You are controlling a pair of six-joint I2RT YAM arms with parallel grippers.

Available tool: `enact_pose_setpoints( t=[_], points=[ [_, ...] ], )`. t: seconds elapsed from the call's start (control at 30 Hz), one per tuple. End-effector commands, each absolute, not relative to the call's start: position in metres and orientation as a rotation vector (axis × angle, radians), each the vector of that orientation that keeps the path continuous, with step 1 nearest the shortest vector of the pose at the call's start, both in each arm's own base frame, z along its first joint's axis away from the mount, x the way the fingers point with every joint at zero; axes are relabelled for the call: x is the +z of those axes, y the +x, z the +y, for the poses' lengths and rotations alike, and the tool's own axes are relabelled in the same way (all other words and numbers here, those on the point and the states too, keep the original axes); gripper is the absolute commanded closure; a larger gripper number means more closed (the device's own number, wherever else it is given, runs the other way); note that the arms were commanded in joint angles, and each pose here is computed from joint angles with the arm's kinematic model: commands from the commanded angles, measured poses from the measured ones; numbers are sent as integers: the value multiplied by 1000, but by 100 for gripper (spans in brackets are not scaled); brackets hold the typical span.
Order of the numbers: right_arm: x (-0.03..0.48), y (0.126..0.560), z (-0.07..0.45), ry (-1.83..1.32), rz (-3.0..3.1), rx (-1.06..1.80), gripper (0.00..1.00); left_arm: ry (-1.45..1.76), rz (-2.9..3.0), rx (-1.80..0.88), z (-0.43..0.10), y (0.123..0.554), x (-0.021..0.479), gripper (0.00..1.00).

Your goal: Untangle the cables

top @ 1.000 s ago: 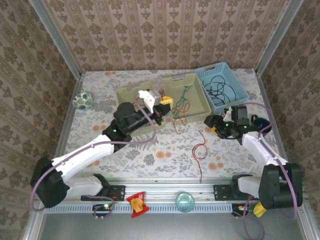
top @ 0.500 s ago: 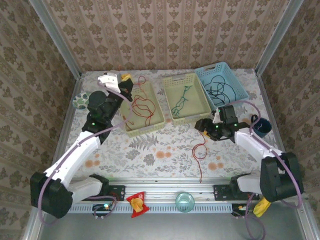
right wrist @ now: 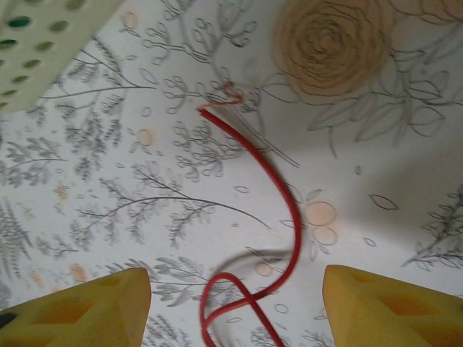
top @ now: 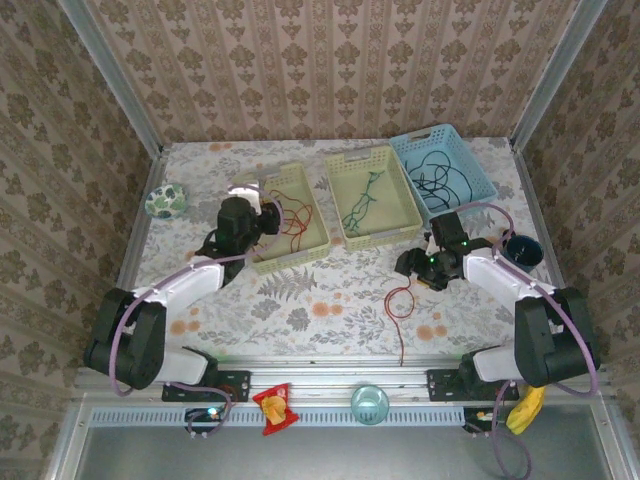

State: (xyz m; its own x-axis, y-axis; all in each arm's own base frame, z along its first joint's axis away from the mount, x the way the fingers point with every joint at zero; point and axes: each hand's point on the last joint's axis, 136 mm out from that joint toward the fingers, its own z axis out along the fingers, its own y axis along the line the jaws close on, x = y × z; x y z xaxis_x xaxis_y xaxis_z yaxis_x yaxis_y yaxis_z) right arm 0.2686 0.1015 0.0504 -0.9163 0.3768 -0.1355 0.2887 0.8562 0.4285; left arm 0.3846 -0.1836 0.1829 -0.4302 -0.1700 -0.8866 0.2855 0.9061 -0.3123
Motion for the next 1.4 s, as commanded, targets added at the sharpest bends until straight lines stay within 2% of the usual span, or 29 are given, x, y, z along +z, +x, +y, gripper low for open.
enact_pose_setpoints(
  t=[0.0,0.13,0.27,0.37,0.47,0.53,0.6,0.63,0.7,0.93,1.13,1.23,1.37],
  points=[
    [38,254,93,488,2932,478,35,4,1919,-491,-180,377,194,32],
    [27,239,95,435,3034,443,36,-72,1879,-367,-162,368,212,14],
    [21,224,98,375,3095,429,38,-135,1862,-239,-139,359,228,11],
    [19,221,99,359,3103,428,44,-144,1851,-197,-130,352,234,11],
    [21,223,101,345,3098,439,60,-154,1849,-192,-125,346,234,11],
    [23,224,102,334,3088,436,77,-167,1861,-191,-122,343,230,11],
    [28,228,103,325,3062,446,90,-174,1871,-194,-122,340,227,11],
    [33,230,104,314,3041,454,95,-177,1875,-200,-122,339,225,11],
    [43,236,108,292,2997,478,100,-181,1878,-212,-123,336,222,11],
    [155,270,163,17,2616,773,100,-257,1885,-234,-119,327,209,11],
    [260,320,214,-44,2263,1057,100,-294,1914,-196,-108,316,205,11],
    [289,350,247,-99,2179,1134,100,-340,1923,-164,-96,308,203,11],
    [286,387,295,-174,2199,1192,100,-395,1928,-152,-82,295,201,11]
  ],
)
